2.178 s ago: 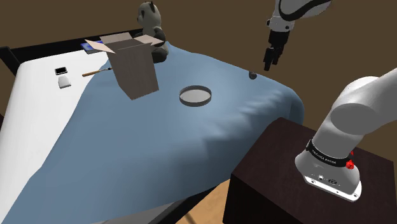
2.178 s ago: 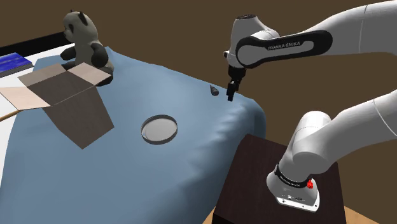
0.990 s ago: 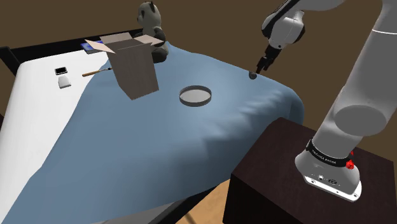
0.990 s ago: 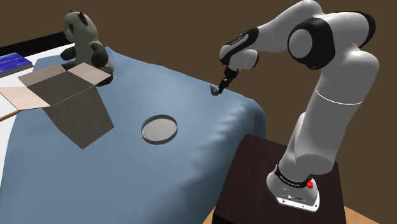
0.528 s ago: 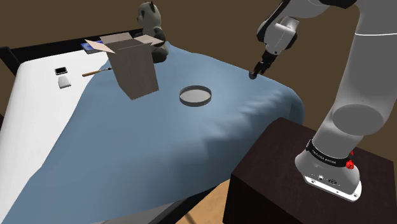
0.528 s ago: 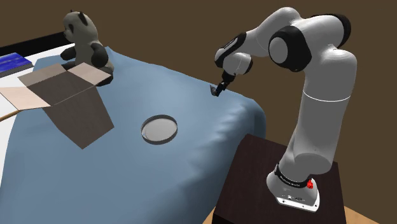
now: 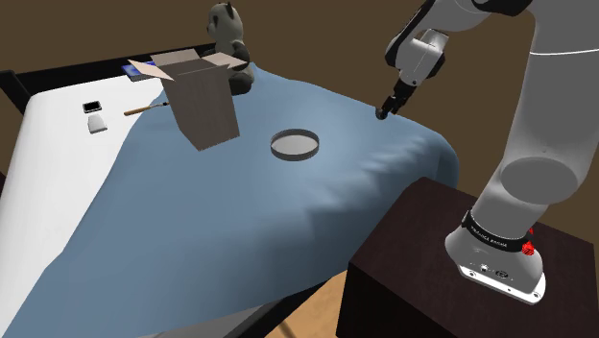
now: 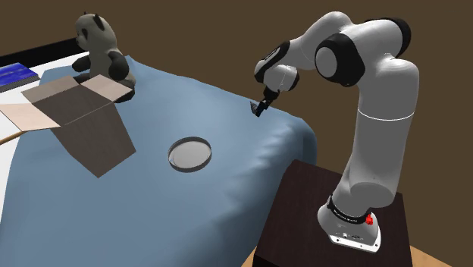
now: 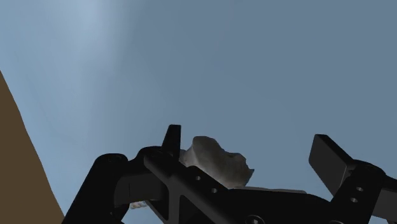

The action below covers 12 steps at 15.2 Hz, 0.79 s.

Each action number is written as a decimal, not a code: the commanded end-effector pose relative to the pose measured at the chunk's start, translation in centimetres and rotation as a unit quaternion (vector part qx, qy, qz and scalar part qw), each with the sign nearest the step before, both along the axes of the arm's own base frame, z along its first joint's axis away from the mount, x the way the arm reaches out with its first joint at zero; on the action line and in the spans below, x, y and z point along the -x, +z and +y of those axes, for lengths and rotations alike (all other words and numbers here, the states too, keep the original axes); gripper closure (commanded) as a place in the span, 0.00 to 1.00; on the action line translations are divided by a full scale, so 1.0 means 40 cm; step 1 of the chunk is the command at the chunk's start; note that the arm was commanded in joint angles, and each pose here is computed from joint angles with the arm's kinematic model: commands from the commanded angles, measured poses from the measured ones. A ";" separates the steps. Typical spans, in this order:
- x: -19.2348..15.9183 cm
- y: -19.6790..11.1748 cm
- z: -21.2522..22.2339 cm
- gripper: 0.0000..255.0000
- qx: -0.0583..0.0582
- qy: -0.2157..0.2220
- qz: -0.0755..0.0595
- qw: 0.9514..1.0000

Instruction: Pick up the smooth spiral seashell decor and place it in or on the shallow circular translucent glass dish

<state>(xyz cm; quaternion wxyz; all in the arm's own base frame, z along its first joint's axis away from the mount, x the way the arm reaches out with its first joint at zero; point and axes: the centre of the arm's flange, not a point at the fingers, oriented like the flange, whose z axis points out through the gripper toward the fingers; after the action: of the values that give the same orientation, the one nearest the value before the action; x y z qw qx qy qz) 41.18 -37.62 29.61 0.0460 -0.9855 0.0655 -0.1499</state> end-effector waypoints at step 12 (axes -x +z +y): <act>0.000 0.000 0.000 0.00 0.000 0.000 0.000 1.000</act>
<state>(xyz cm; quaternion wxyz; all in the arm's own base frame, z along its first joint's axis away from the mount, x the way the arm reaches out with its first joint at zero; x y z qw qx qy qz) 41.18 -37.62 29.61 0.0460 -0.9855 0.0655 -0.1499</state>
